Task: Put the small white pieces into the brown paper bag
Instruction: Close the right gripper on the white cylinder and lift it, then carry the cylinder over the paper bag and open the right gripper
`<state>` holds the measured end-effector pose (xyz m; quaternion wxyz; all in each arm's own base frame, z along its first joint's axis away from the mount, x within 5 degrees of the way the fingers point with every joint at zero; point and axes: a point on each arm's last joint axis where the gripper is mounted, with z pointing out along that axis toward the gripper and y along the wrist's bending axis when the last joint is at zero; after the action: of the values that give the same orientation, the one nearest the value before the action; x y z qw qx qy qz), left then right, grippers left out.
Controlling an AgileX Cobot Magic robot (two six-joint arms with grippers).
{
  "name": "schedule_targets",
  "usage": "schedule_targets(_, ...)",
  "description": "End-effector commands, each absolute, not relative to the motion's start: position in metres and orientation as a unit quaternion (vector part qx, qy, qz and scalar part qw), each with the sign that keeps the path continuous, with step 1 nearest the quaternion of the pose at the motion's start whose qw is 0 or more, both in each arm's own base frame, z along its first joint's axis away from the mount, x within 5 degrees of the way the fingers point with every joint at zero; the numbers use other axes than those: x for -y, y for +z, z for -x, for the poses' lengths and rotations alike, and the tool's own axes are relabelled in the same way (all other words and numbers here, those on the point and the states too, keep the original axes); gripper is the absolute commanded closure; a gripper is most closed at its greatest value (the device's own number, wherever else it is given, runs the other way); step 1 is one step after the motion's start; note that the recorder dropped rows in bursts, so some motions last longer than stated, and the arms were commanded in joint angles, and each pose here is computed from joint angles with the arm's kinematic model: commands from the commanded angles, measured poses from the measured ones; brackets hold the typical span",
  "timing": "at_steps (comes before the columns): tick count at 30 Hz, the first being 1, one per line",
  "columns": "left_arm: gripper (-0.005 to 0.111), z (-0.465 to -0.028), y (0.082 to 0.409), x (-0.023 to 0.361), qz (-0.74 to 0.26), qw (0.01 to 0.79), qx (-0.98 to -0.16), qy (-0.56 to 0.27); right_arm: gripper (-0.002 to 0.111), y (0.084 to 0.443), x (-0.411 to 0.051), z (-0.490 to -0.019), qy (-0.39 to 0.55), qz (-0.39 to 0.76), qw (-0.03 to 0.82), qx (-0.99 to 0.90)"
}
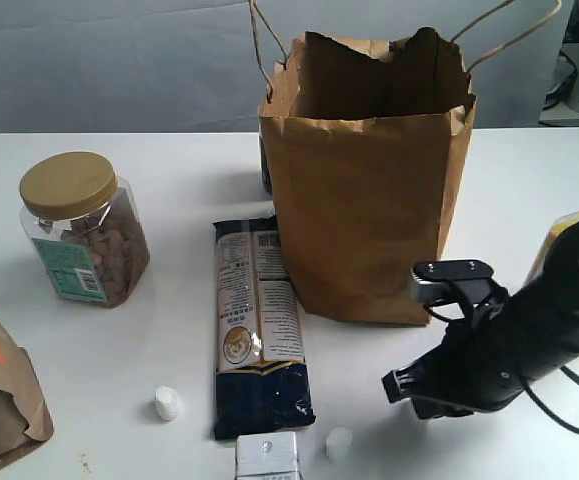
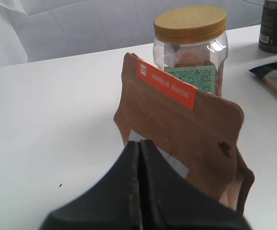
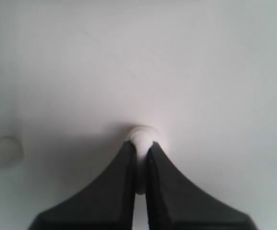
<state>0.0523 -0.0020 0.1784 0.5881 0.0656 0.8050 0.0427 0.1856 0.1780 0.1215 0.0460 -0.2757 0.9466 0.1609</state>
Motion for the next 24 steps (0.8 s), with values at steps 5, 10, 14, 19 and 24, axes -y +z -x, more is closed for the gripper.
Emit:
schedule_targets(5,0.107,-0.052,0.178,0.002,-0.064,0.591,-0.803,0.038,0.105,0.124,-0.197,-0.148,0.171,0.313,0.115,-0.927)
schedule_targets(10,0.107,-0.052,0.178,0.002,-0.064,0.591,-0.803,0.038,0.108,0.162,-0.2,-0.136,0.214,0.307,0.229,-0.899)
schedule_targets(14,0.107,-0.052,0.178,0.002,-0.064,0.591,-0.803,0.038,0.108,0.204,-0.2,-0.124,0.265,0.313,0.318,-0.855)
schedule_targets(19,0.107,-0.052,0.178,0.002,-0.064,0.591,-0.803,0.038,0.108,0.26,-0.187,-0.112,0.329,0.291,0.431,-0.788)
schedule_targets(24,0.107,-0.052,0.178,0.002,-0.064,0.591,-0.803,0.038,0.108,0.316,-0.17,-0.109,0.375,0.245,0.537,-0.715)
